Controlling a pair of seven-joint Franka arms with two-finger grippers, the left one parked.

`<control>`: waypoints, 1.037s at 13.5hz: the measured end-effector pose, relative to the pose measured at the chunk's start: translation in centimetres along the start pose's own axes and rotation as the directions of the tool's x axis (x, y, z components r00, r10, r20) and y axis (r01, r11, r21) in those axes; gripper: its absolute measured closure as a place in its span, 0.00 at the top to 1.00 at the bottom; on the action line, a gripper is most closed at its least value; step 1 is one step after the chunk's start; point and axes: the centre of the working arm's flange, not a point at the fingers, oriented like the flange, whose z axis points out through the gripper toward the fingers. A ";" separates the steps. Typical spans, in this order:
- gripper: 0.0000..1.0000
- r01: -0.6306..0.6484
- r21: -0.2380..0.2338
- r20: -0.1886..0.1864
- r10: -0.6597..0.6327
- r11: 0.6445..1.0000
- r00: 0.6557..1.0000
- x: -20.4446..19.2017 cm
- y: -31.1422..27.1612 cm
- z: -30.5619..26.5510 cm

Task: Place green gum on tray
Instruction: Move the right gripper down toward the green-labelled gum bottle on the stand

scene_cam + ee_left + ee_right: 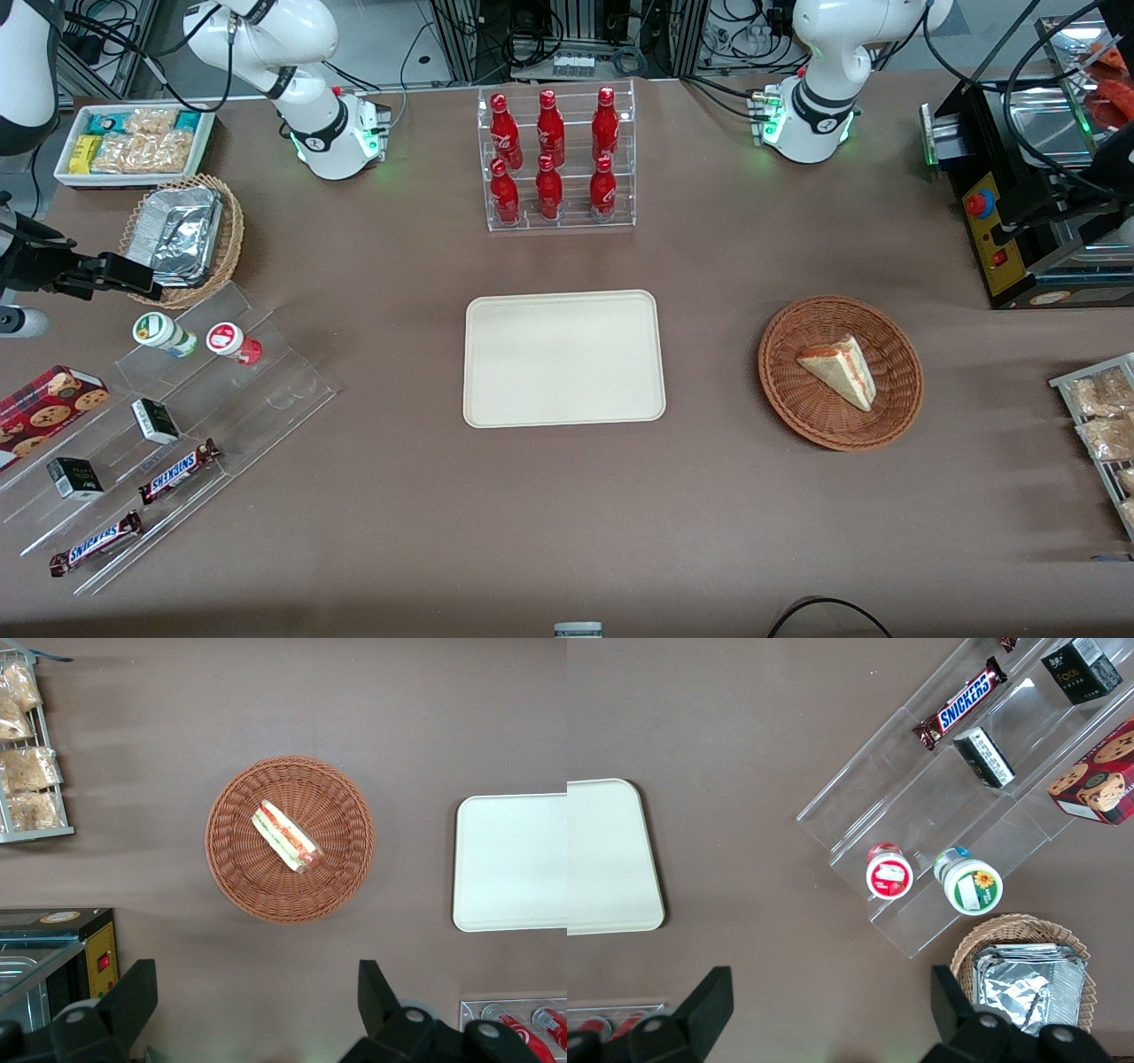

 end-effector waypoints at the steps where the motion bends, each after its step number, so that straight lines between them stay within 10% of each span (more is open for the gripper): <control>1: 0.99 0.001 0.000 0.000 -0.001 1.000 1.000 0.0 -0.1 0.0; 14: 1.00 0.124 0.010 0.032 -0.124 0.992 0.992 1.0 3.7 7.4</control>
